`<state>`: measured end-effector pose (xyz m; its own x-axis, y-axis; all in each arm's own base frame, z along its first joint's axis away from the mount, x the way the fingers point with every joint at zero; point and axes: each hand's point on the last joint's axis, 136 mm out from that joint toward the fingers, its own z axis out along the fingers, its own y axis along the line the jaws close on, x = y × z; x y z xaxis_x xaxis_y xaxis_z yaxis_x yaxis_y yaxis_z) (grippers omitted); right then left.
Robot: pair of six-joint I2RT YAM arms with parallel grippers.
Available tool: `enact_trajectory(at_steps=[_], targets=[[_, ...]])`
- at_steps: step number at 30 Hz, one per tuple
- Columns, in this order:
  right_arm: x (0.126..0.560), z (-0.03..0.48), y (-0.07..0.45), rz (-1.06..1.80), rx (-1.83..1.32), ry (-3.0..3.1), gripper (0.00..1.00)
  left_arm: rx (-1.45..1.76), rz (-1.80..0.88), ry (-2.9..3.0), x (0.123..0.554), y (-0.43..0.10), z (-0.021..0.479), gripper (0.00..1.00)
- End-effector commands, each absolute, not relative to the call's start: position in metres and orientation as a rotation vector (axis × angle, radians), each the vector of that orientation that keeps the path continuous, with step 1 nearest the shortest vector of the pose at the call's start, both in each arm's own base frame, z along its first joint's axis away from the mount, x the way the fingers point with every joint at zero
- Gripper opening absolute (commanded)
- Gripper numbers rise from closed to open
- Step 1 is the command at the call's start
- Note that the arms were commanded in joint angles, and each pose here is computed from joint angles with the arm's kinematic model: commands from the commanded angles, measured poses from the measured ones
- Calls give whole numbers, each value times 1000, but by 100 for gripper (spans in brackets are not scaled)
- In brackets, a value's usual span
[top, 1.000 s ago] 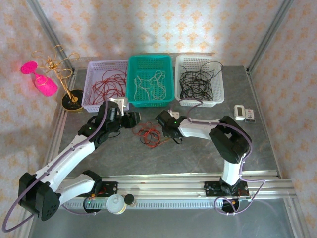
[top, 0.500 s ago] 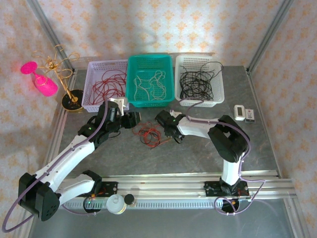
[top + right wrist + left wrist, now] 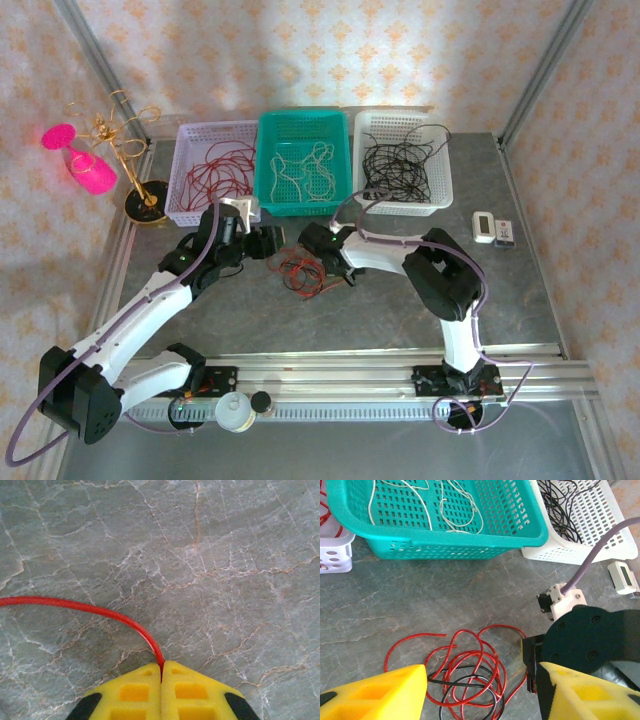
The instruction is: Untangle the cables
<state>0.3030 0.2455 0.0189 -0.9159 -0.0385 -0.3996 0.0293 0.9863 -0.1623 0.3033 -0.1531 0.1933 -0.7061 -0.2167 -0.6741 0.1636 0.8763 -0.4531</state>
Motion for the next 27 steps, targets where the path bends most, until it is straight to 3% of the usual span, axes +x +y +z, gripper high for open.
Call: enact_trajectory(at_steps=[1, 6, 12, 22, 27], targets=[[306, 18, 254, -171, 15, 2685, 2, -6, -612, 2251, 308, -151, 196, 61], [307, 87, 239, -63, -27, 2499, 0, 116, -667, 2214, 310, -167, 204, 62], [299, 166, 238, 132, -289, 2238, 0, 373, -818, 2099, 303, -199, 222, 63], [283, 236, 245, 236, -537, 2028, 0, 697, -1013, 1820, 283, -236, 250, 75], [273, 282, 259, 343, -641, 1898, 0, 692, -1010, 1802, 292, -241, 234, 78]])
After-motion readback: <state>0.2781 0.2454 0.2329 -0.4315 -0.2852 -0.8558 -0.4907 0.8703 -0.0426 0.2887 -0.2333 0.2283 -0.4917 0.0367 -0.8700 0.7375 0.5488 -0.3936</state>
